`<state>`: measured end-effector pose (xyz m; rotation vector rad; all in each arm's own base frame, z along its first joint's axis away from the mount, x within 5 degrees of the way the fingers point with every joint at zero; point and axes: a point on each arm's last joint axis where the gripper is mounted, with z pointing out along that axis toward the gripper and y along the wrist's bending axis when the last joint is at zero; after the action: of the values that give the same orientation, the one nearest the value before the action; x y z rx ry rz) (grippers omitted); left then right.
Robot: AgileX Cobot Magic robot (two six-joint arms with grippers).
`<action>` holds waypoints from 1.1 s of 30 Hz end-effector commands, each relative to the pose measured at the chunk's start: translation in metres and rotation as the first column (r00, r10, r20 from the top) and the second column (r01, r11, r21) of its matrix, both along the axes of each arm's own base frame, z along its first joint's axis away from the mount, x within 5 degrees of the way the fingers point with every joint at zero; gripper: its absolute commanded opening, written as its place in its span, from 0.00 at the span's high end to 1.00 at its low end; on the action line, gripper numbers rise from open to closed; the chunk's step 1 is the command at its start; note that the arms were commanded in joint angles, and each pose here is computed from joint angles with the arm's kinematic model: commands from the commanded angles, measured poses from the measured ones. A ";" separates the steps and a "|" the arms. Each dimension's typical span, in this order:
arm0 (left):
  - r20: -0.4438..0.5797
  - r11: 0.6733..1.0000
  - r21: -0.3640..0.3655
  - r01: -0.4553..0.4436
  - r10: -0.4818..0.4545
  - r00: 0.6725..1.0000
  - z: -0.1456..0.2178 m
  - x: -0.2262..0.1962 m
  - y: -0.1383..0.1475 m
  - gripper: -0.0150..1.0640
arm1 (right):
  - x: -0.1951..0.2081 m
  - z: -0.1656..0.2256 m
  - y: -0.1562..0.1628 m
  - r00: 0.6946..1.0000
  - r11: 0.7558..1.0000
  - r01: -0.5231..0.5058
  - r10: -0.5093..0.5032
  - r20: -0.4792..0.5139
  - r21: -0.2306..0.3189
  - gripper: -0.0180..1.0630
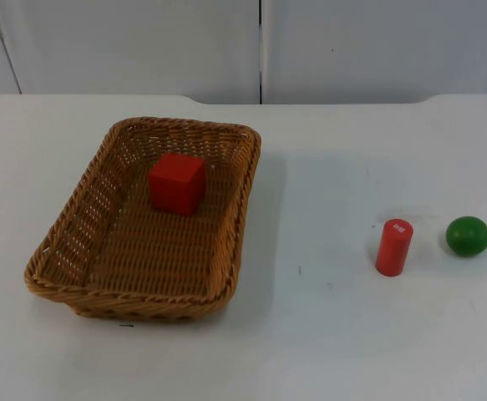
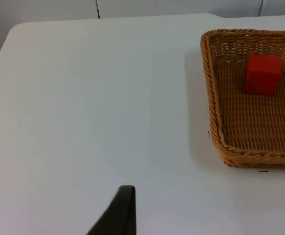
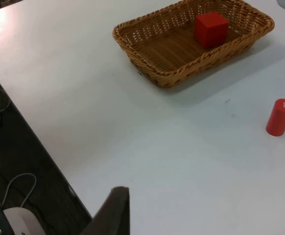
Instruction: Pick up the basket with the left hand and place the object to the left of the red cylinder into the basket with the right hand.
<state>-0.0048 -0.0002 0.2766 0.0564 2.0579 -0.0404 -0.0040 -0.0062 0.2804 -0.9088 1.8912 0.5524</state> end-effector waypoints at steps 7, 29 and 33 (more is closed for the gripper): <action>-0.003 1.000 -0.006 -0.003 0.003 1.000 -0.002 0.000 -0.001 0.01 | -0.001 -0.001 0.001 1.000 1.000 -0.007 0.007 -0.009 0.011 0.01; -0.003 0.998 -0.002 -0.055 0.055 0.998 -0.002 0.000 -0.001 0.01 | -0.001 -0.001 0.001 0.999 0.999 0.049 -0.048 -0.008 0.012 0.01; -0.003 0.998 -0.002 -0.055 0.055 0.998 -0.002 0.000 -0.001 0.01 | -0.002 -0.001 0.001 0.992 0.992 0.129 -0.129 -0.008 0.012 0.01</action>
<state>-0.0048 -0.0004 0.2766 -0.0002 2.0585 -0.0064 -0.0051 -0.0052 0.2804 -0.8032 1.9286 0.4977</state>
